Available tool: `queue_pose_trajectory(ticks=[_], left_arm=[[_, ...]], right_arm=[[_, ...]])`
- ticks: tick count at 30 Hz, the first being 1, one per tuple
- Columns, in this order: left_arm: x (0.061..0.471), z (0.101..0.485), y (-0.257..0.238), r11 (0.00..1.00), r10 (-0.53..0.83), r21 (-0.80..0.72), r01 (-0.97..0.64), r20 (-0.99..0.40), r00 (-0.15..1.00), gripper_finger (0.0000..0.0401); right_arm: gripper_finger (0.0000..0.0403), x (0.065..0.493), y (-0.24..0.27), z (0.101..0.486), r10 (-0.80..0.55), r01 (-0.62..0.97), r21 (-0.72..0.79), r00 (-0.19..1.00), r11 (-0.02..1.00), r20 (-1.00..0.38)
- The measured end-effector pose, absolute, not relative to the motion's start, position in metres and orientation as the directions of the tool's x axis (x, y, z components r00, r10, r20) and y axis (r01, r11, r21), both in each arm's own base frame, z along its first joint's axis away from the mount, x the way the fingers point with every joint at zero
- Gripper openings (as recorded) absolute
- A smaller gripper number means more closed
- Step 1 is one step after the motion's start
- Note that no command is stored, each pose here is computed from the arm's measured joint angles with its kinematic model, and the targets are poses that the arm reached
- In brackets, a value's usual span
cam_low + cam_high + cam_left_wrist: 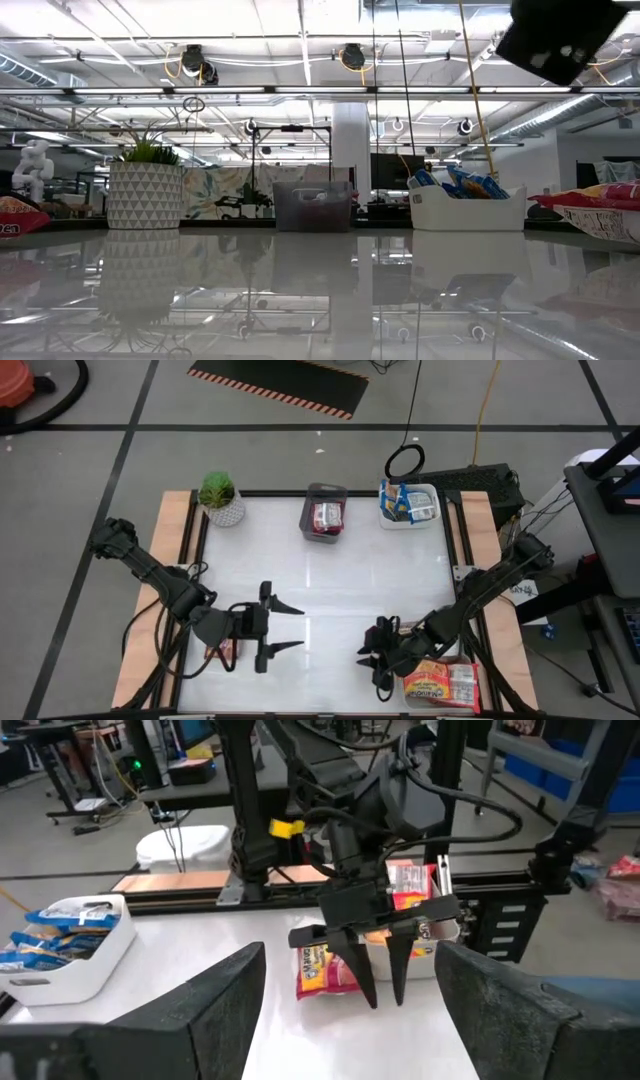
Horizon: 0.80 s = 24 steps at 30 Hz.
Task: Sort Maruchan noodles
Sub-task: Put the right red noodle pack into the black bin
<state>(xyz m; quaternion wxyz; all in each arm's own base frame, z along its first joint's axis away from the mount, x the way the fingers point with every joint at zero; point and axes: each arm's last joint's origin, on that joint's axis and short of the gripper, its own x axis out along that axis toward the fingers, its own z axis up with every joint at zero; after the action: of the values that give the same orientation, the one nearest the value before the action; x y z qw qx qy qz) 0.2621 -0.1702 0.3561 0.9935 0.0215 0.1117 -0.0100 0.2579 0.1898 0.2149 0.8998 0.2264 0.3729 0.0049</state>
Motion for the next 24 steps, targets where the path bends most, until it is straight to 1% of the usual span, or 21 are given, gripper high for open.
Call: queue_pose_trajectory(ticks=[3, 11, 15, 20, 24], left_arm=[[0.261, 0.356, -0.172, 0.999, -0.022, 0.039, 0.032, -0.223, 0.975, 0.0296], [0.26, 0.356, -0.173, 0.997, -0.023, 0.067, 0.04, -0.228, 0.973, 0.0296], [0.26, 0.355, -0.172, 0.996, -0.021, 0.083, 0.042, -0.236, 0.972, 0.0296], [0.26, 0.353, -0.172, 0.993, -0.018, 0.112, 0.047, -0.252, 0.967, 0.0296], [0.26, 0.353, -0.172, 0.992, -0.018, 0.117, 0.049, -0.253, 0.967, 0.0296]], right_arm=[[0.0114, 0.267, 0.194, 0.222, 0.184, 0.128, 0.401, 0.737, 0.907, -0.65], [0.0114, 0.279, 0.2, 0.227, 0.175, 0.031, 0.29, 0.733, 0.957, -0.657], [0.0114, 0.276, 0.192, 0.221, 0.129, 0.062, 0.233, 0.685, 0.97, -0.717], [0.0114, 0.268, 0.18, 0.211, 0.039, 0.132, 0.141, 0.578, 0.981, -0.815], [0.0117, 0.264, 0.176, 0.208, -0.004, 0.148, 0.09, 0.536, 0.985, -0.844]])
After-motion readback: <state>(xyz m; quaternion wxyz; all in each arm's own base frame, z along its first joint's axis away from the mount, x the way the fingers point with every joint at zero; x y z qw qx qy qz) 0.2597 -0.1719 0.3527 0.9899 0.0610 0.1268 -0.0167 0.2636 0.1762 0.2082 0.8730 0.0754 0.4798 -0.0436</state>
